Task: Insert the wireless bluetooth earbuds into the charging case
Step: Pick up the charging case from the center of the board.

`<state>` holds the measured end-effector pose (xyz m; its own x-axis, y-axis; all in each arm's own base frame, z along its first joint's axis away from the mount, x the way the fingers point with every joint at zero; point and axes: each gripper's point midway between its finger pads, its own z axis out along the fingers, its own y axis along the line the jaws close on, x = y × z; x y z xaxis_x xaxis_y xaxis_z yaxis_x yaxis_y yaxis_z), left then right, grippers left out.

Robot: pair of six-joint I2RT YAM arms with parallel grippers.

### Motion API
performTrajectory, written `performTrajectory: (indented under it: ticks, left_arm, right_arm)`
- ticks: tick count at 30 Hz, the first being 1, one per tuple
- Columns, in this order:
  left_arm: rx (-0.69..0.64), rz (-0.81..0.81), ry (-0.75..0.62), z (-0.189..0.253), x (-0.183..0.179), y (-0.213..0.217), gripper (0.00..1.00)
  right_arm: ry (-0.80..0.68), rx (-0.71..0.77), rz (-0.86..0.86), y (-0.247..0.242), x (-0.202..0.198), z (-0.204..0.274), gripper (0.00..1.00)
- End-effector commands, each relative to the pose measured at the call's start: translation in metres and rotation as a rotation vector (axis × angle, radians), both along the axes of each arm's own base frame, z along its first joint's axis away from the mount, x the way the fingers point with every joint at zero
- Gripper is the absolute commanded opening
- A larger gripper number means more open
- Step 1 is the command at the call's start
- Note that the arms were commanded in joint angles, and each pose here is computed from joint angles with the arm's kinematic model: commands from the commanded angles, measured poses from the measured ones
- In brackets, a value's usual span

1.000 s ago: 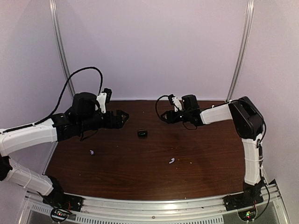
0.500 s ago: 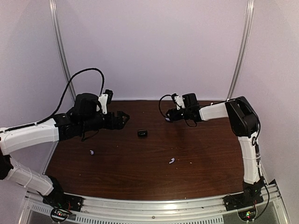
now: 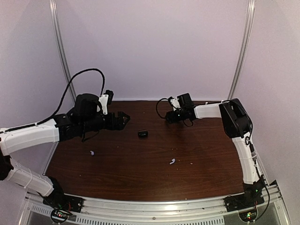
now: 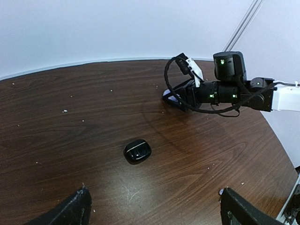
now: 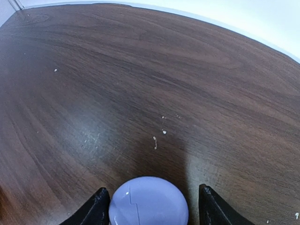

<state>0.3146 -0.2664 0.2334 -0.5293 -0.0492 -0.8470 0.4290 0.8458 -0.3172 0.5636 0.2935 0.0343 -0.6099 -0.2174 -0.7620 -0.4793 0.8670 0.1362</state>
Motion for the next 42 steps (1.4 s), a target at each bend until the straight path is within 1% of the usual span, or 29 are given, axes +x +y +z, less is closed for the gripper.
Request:
performTrajectory:
  ticks: [1,9,14,19,25,28,30,34,35,37,39,42]
  left_arm:
    - [-0.046,-0.003,-0.052,0.022,0.003,-0.001,0.98]
    - [-0.046,-0.007,-0.054,0.025,0.002,-0.001,0.98]
    - [-0.039,0.0,-0.054,0.023,0.002,0.001,0.98]
    - [-0.038,-0.003,-0.052,0.023,0.003,0.0,0.98]
    - [-0.039,-0.008,-0.062,0.026,0.004,-0.002,0.98]
    - [-0.035,-0.005,-0.059,0.023,0.004,-0.001,0.98]
    - [-0.043,-0.01,-0.056,0.023,0.004,-0.002,0.98]
    - [-0.047,-0.007,-0.05,0.021,0.004,-0.001,0.98]
    - [-0.047,0.0,-0.044,0.019,0.005,0.002,0.98]
    - [-0.072,-0.006,-0.031,0.018,0.006,0.005,0.98]
    - [-0.131,-0.065,-0.004,0.018,0.004,0.003,0.98]
    - [-0.192,-0.109,0.001,0.02,0.005,0.003,0.97]
  right_arm:
    - [0.037,-0.127,-0.015,0.0,-0.001,-0.019,0.65]
    - [0.057,-0.187,-0.039,-0.002,0.004,-0.029,0.58]
    - [0.073,-0.197,-0.036,-0.006,-0.004,-0.034,0.57]
    - [0.084,-0.158,-0.032,-0.01,-0.014,-0.033,0.57]
    - [0.084,-0.115,-0.02,-0.012,-0.021,-0.03,0.45]
    - [0.062,-0.088,0.014,-0.008,-0.026,-0.019,0.35]
    - [0.037,-0.061,0.048,-0.004,-0.034,-0.007,0.32]
    - [-0.026,0.013,0.104,-0.001,-0.057,0.027,0.3]
    - [-0.061,0.025,0.138,-0.001,-0.067,0.032,0.3]
    - [-0.138,0.073,0.198,0.004,-0.087,0.058,0.3]
    - [-0.202,0.108,0.268,0.008,-0.11,0.078,0.3]
    - [-0.288,0.14,0.373,0.016,-0.146,0.099,0.3]
